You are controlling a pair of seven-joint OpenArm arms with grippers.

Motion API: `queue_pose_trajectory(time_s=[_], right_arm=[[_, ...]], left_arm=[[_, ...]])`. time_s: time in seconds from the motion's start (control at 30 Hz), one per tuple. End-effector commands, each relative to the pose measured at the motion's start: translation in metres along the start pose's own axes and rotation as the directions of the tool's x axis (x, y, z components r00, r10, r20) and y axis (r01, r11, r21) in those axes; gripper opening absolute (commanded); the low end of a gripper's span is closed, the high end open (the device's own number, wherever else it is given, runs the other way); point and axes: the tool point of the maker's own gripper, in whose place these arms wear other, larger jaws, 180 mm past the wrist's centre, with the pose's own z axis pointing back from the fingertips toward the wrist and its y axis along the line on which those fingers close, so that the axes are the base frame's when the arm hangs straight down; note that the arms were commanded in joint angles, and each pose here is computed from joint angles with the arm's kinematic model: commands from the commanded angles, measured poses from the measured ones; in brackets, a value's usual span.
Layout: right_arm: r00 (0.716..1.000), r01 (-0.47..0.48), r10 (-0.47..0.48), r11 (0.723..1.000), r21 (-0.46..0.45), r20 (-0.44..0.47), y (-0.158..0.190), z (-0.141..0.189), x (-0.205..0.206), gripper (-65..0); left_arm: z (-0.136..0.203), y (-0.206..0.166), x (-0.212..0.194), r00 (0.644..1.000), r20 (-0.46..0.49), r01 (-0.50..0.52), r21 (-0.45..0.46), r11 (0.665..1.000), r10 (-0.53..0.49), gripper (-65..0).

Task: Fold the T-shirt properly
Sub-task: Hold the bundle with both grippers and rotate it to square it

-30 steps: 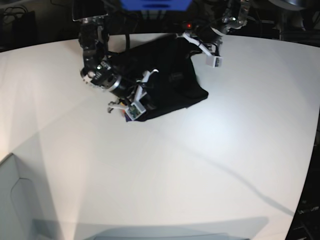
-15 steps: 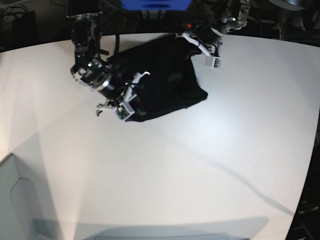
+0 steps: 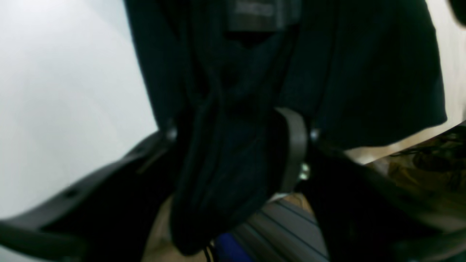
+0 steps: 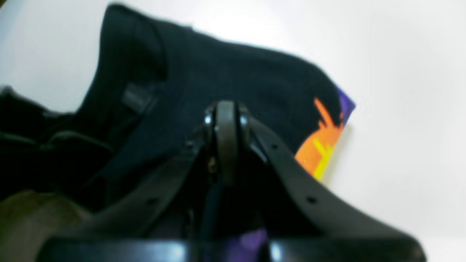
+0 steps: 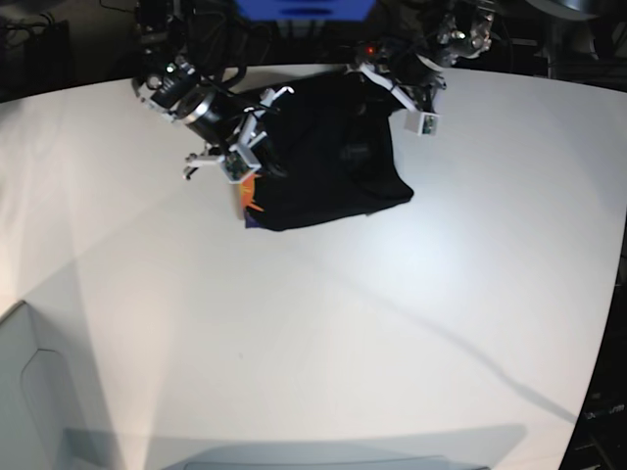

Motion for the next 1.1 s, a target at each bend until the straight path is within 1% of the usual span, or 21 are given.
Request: queue_pose_trajectory(time_s=[0.0,0.2,0.3,0.33,0.47,0.53,0.6,0.7,0.83,0.9,0.97,1.07], right_arm=[[0.999,-0.003,0.002,1.0,0.015,0.036,0.003,0.002,0.007,-65.0],[0.997,0.057,-0.055,0.998,0.039,-0.053,0.004,-0.007,-0.032,-65.0],[0.992,0.081,-0.076,0.995,0.05,-0.101,0.003,-0.012,-0.052,-65.0],[0.991,0.089,-0.083,0.995,0.053,-0.103,0.004,-0.013,-0.055,-65.0],[0.993,0.101,-0.097,0.993,0.054,-0.066,0.003,-0.014,-0.053,-65.0],[0.993,0.101,-0.097,0.993,0.054,-0.066,0.003,-0.014,-0.053,-65.0],[0.993,0.101,-0.097,0.993,0.054,-0.066,0.003,-0.014,-0.053,-65.0],[0.993,0.101,-0.097,0.993,0.054,-0.066,0.003,-0.014,-0.053,-65.0],[0.993,0.099,-0.096,0.994,0.053,-0.069,0.003,-0.015,-0.054,-65.0],[0.993,0.099,-0.096,0.994,0.053,-0.069,0.003,-0.015,-0.054,-65.0],[0.993,0.1,-0.096,0.994,0.054,-0.07,0.003,-0.015,-0.055,-65.0],[0.993,0.099,-0.095,0.994,0.053,-0.071,0.003,-0.015,-0.055,-65.0]], left_arm=[[0.007,0.001,0.005,1.0,0.011,0.016,0.002,1.0,-0.016,-32.1],[0.017,-0.014,0.023,0.997,0.063,0.047,-0.027,0.999,-0.045,-31.9],[0.022,-0.014,0.032,0.995,0.091,0.052,-0.021,0.998,-0.05,-31.9],[0.023,-0.014,0.031,0.995,0.091,0.051,-0.02,0.998,-0.049,-31.9],[0.025,-0.007,0.04,0.992,0.119,0.047,0.001,0.999,-0.047,-31.8],[0.024,-0.01,0.047,0.989,0.137,0.055,-0.006,0.998,-0.053,-31.8],[0.024,-0.018,0.058,0.985,0.166,0.046,-0.039,0.998,-0.039,-31.8],[0.024,-0.028,0.074,0.979,0.198,-0.021,-0.121,0.992,0.045,-31.8],[0.023,-0.041,0.096,0.966,0.234,-0.059,-0.205,0.977,0.108,-31.8],[0.021,-0.046,0.108,0.96,0.257,-0.055,-0.229,0.972,0.115,-31.8],[0.019,-0.05,0.125,0.95,0.295,-0.029,-0.239,0.971,0.101,-31.8],[0.009,-0.042,0.137,0.944,0.311,-0.037,-0.23,0.973,0.109,-31.8]])
